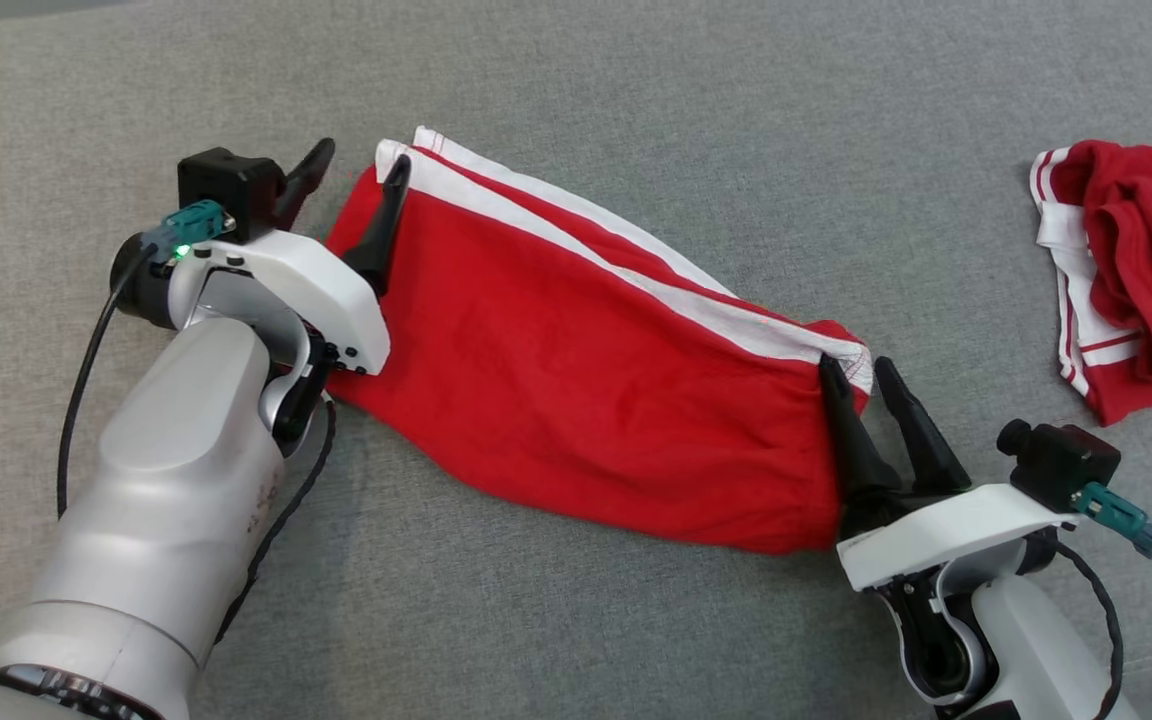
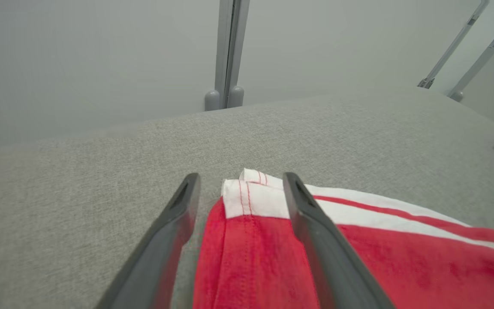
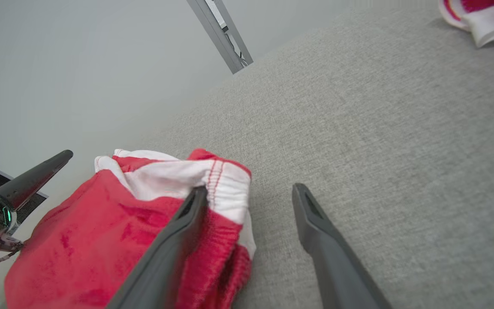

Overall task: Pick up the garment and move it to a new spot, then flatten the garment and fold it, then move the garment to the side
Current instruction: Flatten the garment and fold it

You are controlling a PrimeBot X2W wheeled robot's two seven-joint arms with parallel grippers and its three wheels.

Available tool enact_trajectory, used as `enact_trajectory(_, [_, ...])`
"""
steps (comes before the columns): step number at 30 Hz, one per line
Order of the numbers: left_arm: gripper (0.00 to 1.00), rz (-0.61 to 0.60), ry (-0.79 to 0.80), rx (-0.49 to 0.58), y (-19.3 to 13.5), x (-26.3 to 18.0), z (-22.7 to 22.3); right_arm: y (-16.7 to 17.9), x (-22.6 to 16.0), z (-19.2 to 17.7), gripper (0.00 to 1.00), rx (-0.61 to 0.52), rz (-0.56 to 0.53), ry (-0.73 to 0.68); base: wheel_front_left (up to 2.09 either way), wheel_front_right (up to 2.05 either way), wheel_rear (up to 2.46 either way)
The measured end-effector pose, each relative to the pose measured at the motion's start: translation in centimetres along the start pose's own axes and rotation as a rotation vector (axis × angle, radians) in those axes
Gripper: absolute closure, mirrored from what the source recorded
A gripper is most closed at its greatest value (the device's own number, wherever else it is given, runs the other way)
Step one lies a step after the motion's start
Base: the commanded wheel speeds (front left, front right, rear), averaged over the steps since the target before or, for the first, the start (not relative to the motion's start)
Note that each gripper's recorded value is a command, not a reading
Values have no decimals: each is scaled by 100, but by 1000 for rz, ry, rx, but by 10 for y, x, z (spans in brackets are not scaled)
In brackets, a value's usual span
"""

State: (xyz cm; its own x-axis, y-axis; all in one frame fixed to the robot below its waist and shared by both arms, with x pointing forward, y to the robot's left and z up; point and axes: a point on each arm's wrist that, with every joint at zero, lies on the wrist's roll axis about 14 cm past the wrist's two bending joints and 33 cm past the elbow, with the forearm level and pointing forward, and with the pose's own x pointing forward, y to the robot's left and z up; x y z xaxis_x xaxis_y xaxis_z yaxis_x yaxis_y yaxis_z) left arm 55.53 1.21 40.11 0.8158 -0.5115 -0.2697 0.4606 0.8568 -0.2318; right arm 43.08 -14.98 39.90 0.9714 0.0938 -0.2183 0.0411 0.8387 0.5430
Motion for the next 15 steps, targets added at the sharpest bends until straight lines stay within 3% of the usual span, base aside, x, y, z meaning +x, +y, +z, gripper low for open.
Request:
enact_trajectory(7, [0,98,-119,21,19,-18,34,13,-9,18,0,-62,43,-68,0,0,0])
enact_trajectory(15, [0,284,-284,20,44,-85,56,18,-24,59,0,-206,64,-186,0,0,0])
